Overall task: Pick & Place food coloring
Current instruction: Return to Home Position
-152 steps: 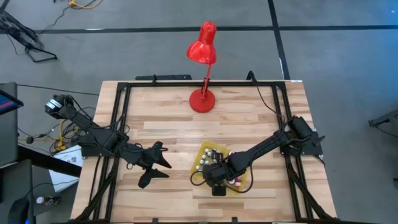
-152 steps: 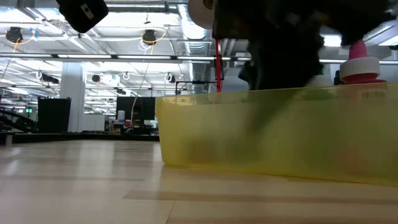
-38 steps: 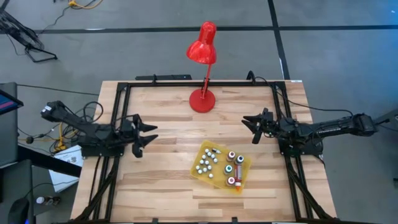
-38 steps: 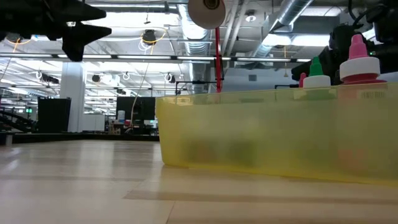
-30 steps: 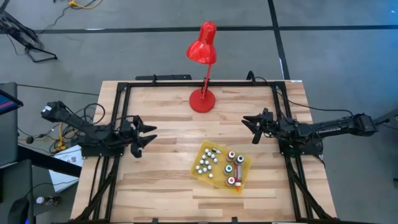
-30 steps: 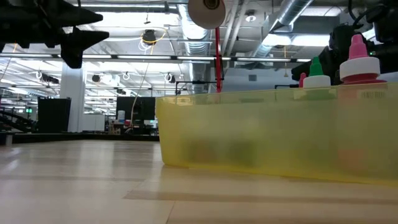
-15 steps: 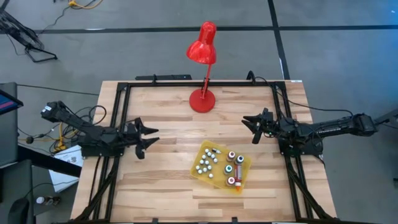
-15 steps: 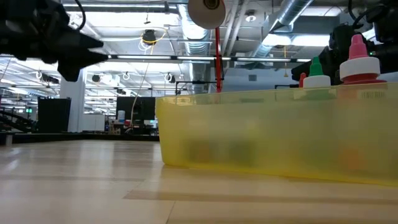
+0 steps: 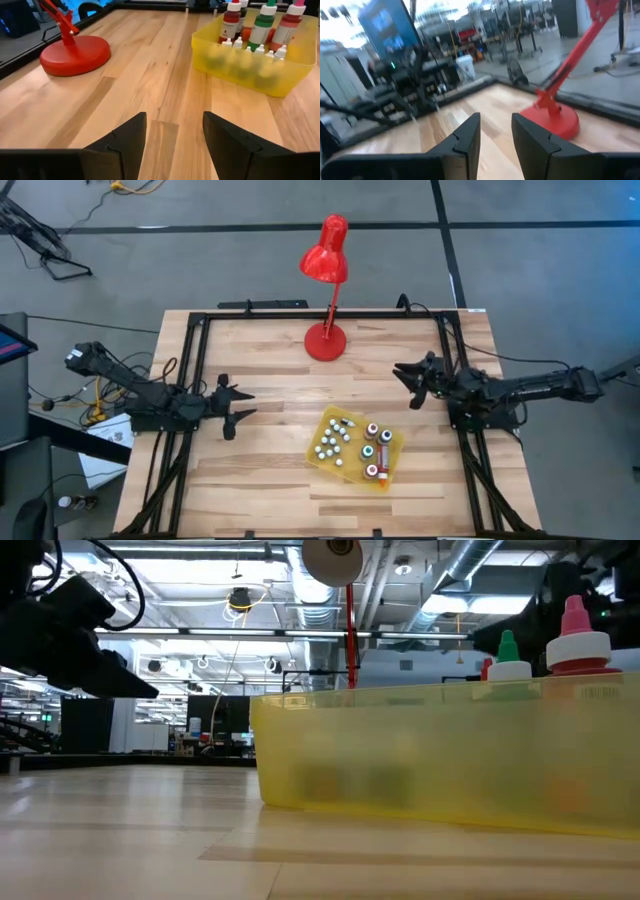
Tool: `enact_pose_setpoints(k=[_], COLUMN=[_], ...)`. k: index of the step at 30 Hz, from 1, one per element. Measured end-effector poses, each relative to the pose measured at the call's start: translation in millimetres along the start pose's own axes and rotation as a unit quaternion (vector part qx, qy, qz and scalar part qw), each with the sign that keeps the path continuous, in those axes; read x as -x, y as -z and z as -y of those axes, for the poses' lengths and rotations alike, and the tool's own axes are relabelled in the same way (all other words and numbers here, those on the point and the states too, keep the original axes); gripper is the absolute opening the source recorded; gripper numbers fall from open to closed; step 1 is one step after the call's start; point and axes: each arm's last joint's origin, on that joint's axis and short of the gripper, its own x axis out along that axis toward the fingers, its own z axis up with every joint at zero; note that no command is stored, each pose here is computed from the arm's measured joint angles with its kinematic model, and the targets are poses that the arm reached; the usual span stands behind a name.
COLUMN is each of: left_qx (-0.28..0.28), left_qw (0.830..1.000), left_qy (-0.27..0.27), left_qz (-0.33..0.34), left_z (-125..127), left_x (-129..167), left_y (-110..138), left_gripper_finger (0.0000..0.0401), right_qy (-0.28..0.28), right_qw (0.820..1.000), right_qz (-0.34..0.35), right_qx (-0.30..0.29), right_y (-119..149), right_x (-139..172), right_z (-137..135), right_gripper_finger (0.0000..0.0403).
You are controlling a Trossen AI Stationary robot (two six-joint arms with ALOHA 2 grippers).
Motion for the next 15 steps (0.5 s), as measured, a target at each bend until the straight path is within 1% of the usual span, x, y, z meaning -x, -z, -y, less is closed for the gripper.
enact_pose_setpoints(k=[4, 7, 11, 15], left_qx=[-0.002, 0.007, 0.032, 0.066], left_qw=[1.0, 1.0, 0.998, 0.993], left_qy=[-0.001, 0.002, 0.01, 0.02], left_qz=[-0.002, 0.01, 0.045, 0.094], left_z=[-0.3, -0.9, -3.1, -6.8], left_x=[0.4, 2.1, 7.4, 15.1], left_y=[0.2, -2.5, -9.6, -18.4], left_gripper_finger=[0.0189, 0.0189, 0.0189, 0.0189], right_qy=[-0.005, -0.003, 0.006, 0.033], right_qw=[0.999, 0.997, 0.991, 0.981], right_qz=[0.039, 0.074, 0.129, 0.182], right_qx=[-0.016, -0.028, -0.044, -0.053], right_y=[-9.2, -16.6, -27.3, -36.5], right_x=[6.6, 11.5, 18.9, 25.8], right_z=[1.8, 4.3, 9.5, 17.2], right_gripper_finger=[0.0102, 0.0102, 0.0102, 0.0102])
